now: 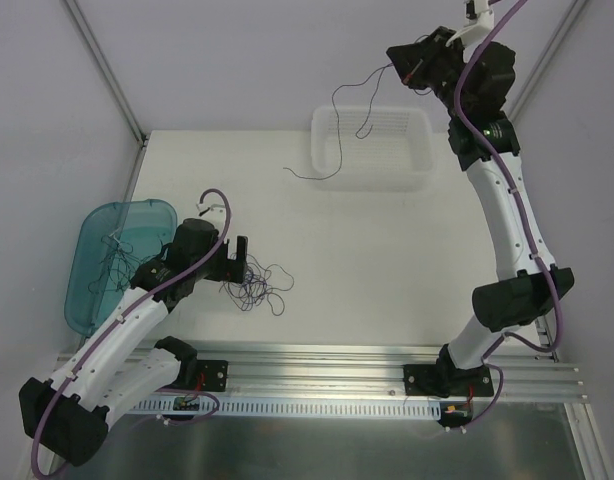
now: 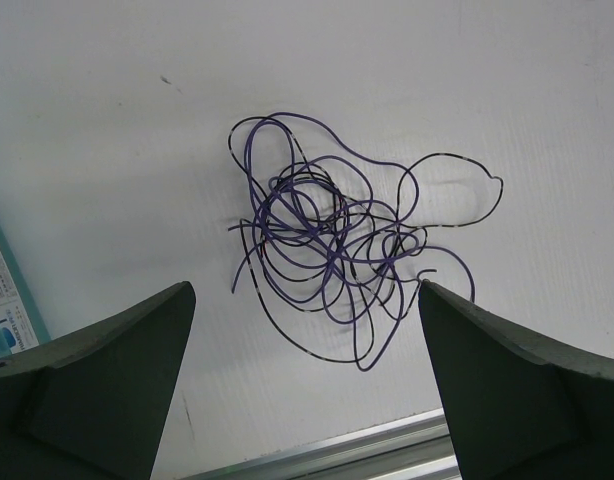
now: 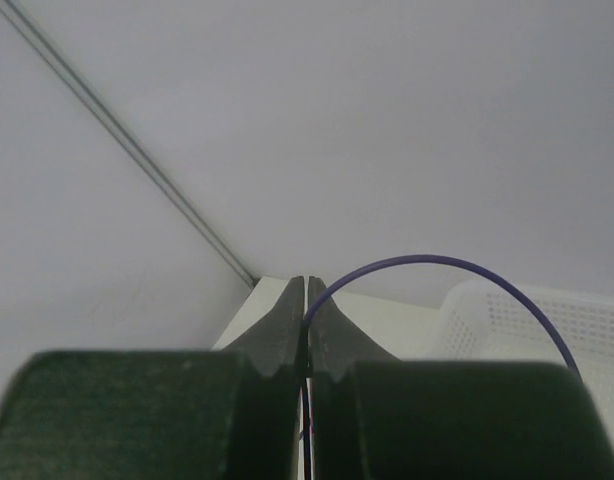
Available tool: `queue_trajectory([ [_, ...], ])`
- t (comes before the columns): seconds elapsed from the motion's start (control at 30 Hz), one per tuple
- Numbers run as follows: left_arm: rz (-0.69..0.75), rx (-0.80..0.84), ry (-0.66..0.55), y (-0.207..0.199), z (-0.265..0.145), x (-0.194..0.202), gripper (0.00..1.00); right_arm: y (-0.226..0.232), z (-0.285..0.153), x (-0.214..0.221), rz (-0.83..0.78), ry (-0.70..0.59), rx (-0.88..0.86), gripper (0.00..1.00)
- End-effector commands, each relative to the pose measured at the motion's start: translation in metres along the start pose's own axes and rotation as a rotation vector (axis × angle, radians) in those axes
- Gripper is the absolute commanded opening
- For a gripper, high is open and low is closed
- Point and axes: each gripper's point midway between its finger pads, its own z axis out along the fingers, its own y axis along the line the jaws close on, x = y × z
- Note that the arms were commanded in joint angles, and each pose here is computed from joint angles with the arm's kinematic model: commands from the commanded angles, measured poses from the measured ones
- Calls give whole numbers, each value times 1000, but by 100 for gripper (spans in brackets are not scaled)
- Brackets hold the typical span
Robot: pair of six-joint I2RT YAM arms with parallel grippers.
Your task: Untangle the cables
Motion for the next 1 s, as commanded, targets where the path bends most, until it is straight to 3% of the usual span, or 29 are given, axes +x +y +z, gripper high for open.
queue_trajectory([
  [0.0,-10,5,-22,0,1,-7,95,-18,22,-35,-25,-161,18,1],
  [0.27,-12,14,-9,-2,4,-5,95,-102,76,-5,-9,-167,154,1],
  [0.37,-12,16,0,-2,5,-4,95,-145,96,24,15,-125,225,4],
  [0.47,-14,17,3,-2,5,-4,95,-187,110,73,45,-38,283,17],
  [0.67,-18,24,7,-2,6,-3,95,-234,104,143,48,111,385,73],
  [0.87,-19,32,7,-4,6,-3,95,-217,80,152,2,209,378,99],
  [0.97,-25,33,4,-4,5,-4,95,-190,61,152,-60,287,358,100],
])
